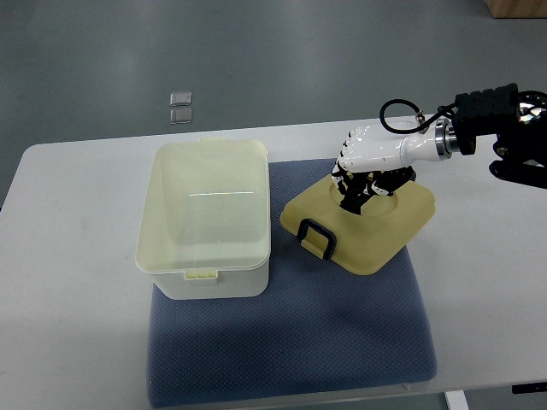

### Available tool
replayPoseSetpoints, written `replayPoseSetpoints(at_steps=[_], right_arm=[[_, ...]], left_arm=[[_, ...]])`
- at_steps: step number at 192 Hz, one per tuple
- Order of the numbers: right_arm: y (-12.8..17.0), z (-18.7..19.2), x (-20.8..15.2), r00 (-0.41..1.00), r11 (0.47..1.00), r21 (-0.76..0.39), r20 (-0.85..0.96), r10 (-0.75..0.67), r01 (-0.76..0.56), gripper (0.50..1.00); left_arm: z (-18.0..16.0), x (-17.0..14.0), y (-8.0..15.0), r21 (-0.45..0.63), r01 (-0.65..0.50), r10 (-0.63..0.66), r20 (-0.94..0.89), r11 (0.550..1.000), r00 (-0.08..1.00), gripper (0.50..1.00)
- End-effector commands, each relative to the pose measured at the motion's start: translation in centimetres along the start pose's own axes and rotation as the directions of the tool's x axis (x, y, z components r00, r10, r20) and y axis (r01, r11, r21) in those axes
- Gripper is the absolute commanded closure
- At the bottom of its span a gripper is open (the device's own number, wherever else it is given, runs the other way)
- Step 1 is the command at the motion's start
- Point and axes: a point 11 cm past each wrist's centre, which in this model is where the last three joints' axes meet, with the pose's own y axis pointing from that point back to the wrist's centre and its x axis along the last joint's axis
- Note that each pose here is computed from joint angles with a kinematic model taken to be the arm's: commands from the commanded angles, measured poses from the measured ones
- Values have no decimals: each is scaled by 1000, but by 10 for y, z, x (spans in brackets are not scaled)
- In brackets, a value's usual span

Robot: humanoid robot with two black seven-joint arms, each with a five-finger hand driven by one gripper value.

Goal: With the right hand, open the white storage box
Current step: 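Carry the lid away from the box and lower it onto the cushion, then open the right hand and release the lid handle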

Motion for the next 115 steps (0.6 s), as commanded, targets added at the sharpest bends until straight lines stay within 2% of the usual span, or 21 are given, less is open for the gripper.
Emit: replayPoseSetpoints(at_steps=[1, 13, 18, 24, 27, 28, 29, 35, 57, 64, 91, 115], right_arm=[[-1, -2, -7, 1000, 1000, 5, 8, -2, 2, 1000], [-1, -3, -8, 1000, 1000, 6, 6, 8, -8, 1000], [-1, -3, -8, 1000, 1000, 4, 5, 13, -13, 930], [-1, -3, -9, 1000, 1000, 5, 4, 15, -15, 904], [-1, -3, -8, 1000, 1000, 4, 6, 16, -16, 859], [-1, -3, -8, 1000, 1000, 4, 6, 16, -16, 859], [-1, -3, -8, 1000, 1000, 4, 7, 17, -17, 832], [-1, -3, -9, 1000, 1000, 3, 11, 20, -20, 785], [0, 0, -7, 1000, 1000, -7, 13, 25, -25, 742], [1, 3, -5, 999, 999, -16, 10, 32, -32, 699], [3, 13, 7, 995, 994, -59, 31, 99, -97, 689], [10, 30, 27, 957, 963, -149, 153, 248, -226, 691]], left_arm=[[0, 0, 0, 0, 0, 0, 0, 1000, 1000, 500], [0, 0, 0, 0, 0, 0, 0, 1000, 1000, 500], [0, 0, 0, 0, -1, 1, 0, 1000, 1000, 500], [0, 0, 0, 0, 0, 0, 0, 1000, 1000, 500], [0, 0, 0, 0, 0, 0, 0, 1000, 1000, 500], [0, 0, 0, 0, 0, 0, 0, 1000, 1000, 500], [0, 0, 0, 0, -1, 1, 0, 1000, 1000, 500], [0, 0, 0, 0, 0, 0, 0, 1000, 1000, 500], [0, 0, 0, 0, 0, 0, 0, 1000, 1000, 500], [0, 0, 0, 0, 0, 0, 0, 1000, 1000, 500], [0, 0, 0, 0, 0, 0, 0, 1000, 1000, 500], [0, 0, 0, 0, 0, 0, 0, 1000, 1000, 500]])
